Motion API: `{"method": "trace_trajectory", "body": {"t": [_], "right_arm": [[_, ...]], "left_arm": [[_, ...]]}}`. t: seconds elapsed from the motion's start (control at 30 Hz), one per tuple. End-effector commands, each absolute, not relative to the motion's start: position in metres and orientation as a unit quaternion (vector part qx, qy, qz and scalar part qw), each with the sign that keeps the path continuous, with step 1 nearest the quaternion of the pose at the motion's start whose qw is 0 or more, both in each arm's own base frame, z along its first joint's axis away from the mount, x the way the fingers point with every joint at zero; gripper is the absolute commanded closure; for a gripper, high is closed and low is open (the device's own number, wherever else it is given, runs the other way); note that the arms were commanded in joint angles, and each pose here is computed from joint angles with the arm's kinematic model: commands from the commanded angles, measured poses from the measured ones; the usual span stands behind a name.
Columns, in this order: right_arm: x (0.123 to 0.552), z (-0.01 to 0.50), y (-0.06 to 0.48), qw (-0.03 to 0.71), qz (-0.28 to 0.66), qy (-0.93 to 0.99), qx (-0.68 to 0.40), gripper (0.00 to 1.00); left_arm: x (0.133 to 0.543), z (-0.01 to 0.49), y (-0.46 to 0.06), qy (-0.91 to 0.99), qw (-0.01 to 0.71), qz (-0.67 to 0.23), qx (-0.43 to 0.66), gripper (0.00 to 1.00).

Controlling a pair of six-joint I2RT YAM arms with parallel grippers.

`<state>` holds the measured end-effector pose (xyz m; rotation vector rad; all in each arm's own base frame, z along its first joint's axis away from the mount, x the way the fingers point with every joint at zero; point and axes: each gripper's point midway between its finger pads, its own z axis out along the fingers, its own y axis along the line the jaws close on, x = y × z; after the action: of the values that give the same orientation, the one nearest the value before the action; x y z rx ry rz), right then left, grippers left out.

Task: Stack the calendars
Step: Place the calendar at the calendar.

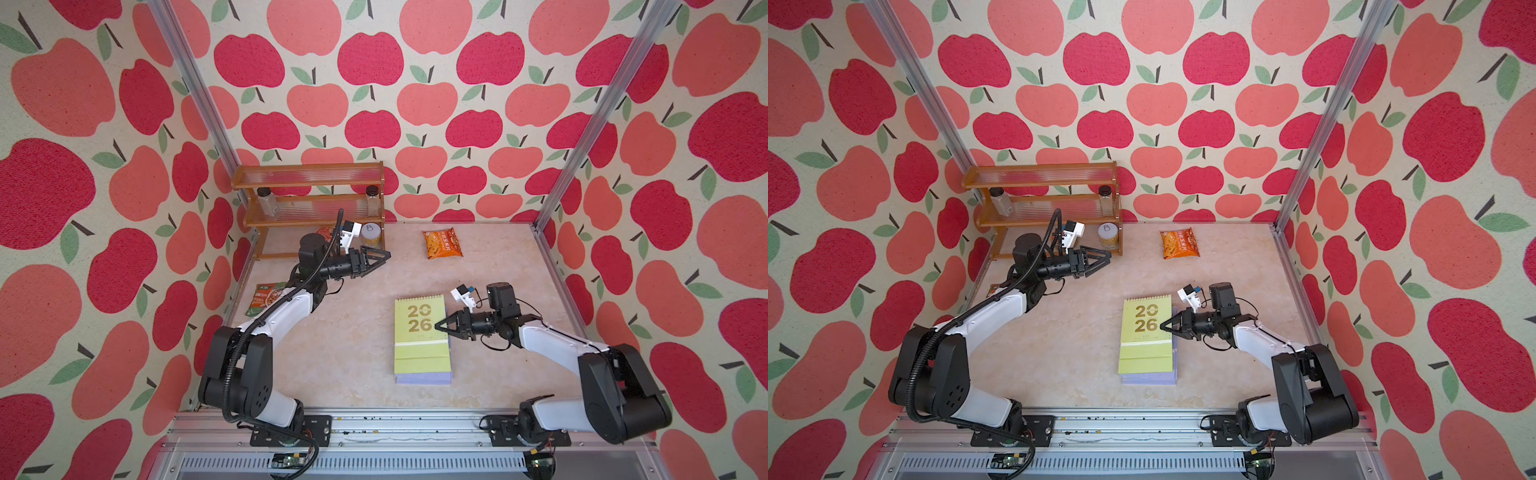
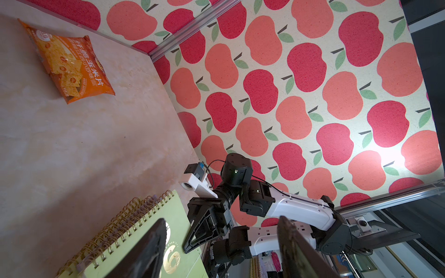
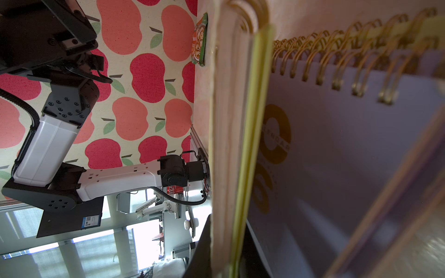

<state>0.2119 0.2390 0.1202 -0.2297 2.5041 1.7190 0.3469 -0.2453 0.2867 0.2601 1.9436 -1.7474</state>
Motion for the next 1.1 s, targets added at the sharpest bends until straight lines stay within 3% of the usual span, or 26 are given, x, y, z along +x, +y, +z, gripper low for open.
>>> {"method": "trace_trajectory", "body": {"t": [0.0, 0.33, 0.57, 0.77, 0.87, 0.93, 1.07], "right_arm": [[0.211, 0.12, 0.236, 0.059, 0.546, 0.831, -0.085, 0.93], [0.214, 0.115, 0.231, 0.066, 0.519, 0.848, -0.083, 0.73], [0.218, 0.116, 0.23, 0.074, 0.508, 0.854, -0.082, 0.54], [0.22, 0.115, 0.218, 0.078, 0.459, 0.883, -0.062, 0.44], [0.221, 0.107, 0.199, 0.08, 0.391, 0.916, -0.049, 0.4], [0.224, 0.102, 0.186, 0.093, 0.343, 0.934, -0.047, 0.37], [0.23, 0.101, 0.166, 0.114, 0.28, 0.952, -0.056, 0.31]], "left_arm": [[0.346, 0.287, -0.245, 0.711, 0.258, -0.646, 0.101, 0.29], [0.347, 0.285, -0.245, 0.713, 0.256, -0.646, 0.1, 0.29], [0.348, 0.284, -0.245, 0.714, 0.255, -0.645, 0.097, 0.29], [0.349, 0.284, -0.244, 0.714, 0.256, -0.645, 0.097, 0.29], [0.351, 0.285, -0.241, 0.715, 0.258, -0.644, 0.093, 0.17], [0.353, 0.286, -0.236, 0.718, 0.261, -0.639, 0.088, 0.01], [0.36, 0.287, -0.217, 0.743, 0.281, -0.604, 0.067, 0.01]]}}
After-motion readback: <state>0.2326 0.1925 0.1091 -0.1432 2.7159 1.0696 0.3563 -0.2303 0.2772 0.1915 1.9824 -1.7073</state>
